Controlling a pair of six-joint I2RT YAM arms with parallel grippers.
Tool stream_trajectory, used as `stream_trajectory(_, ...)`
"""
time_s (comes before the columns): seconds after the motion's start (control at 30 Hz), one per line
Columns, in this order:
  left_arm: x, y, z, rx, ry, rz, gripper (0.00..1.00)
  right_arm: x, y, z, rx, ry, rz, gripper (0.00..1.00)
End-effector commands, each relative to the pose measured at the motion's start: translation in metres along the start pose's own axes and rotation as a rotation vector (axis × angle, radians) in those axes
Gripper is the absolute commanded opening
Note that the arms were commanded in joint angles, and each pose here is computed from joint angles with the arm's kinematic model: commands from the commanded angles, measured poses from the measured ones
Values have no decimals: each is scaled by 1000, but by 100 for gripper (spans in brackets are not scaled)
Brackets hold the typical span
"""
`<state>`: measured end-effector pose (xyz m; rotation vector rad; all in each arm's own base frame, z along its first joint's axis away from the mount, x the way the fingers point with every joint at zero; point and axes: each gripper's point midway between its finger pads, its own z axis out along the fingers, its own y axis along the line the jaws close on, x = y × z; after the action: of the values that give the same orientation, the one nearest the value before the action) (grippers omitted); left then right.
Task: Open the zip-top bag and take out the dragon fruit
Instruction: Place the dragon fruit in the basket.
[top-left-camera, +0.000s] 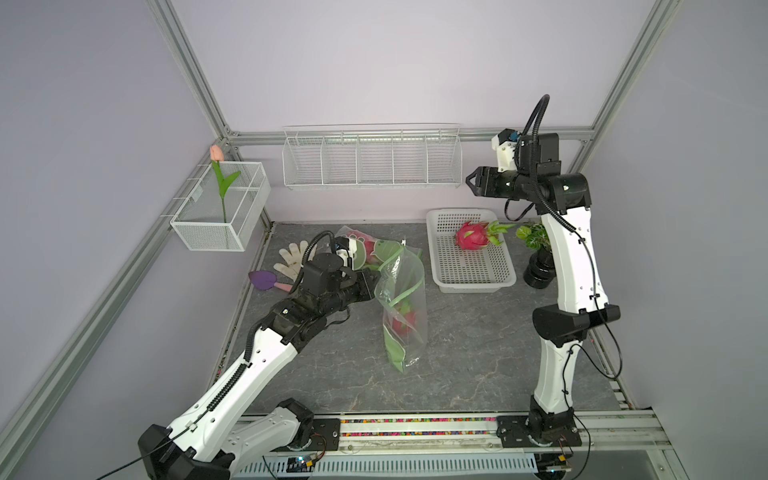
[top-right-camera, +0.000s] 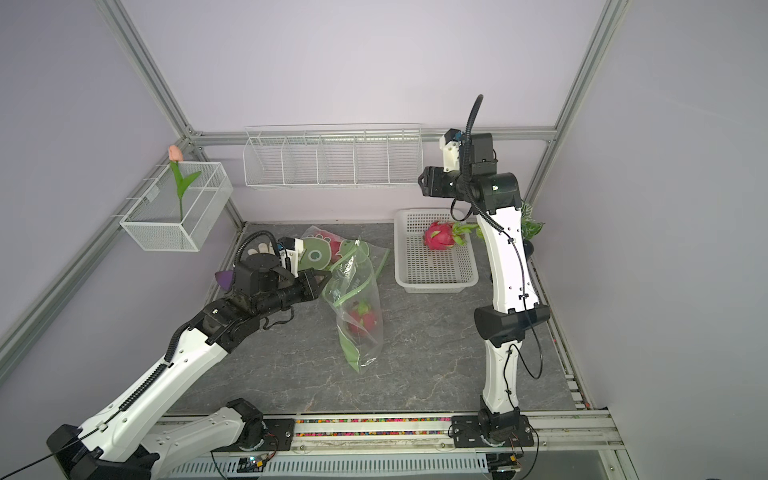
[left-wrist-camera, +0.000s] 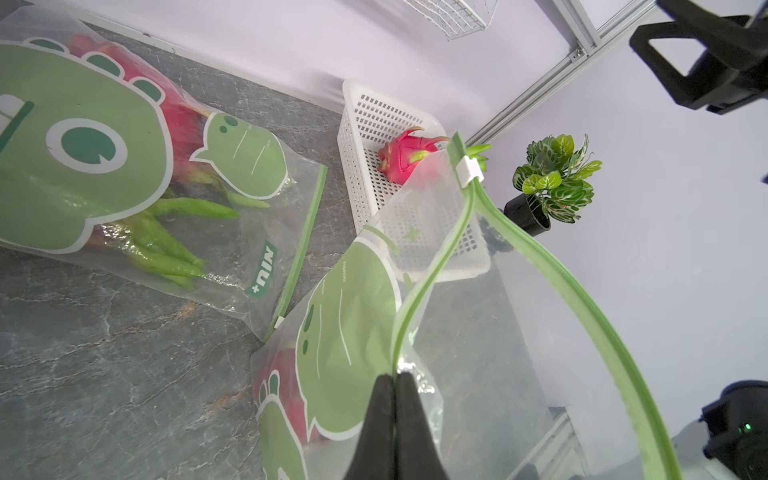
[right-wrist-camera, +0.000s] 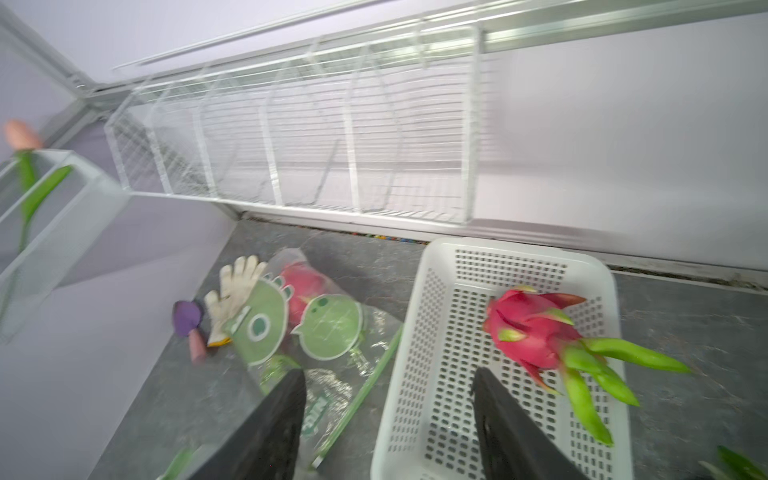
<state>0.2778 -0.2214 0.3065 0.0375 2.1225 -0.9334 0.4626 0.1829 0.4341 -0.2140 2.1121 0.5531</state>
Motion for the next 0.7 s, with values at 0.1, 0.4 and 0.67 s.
stream_trajectory(0.1,-18,-12,-5,18,-38,26,0,44,71,-32,-165,147,-12,62)
stream_trajectory(0.4,-21,-24,4,67,-23,22,0,99,163,-59,-404,240,-81,58)
stream_trajectory(0.67,-20,-42,9,105,-12,51,0,152,185,-45,-437,360,-78,54)
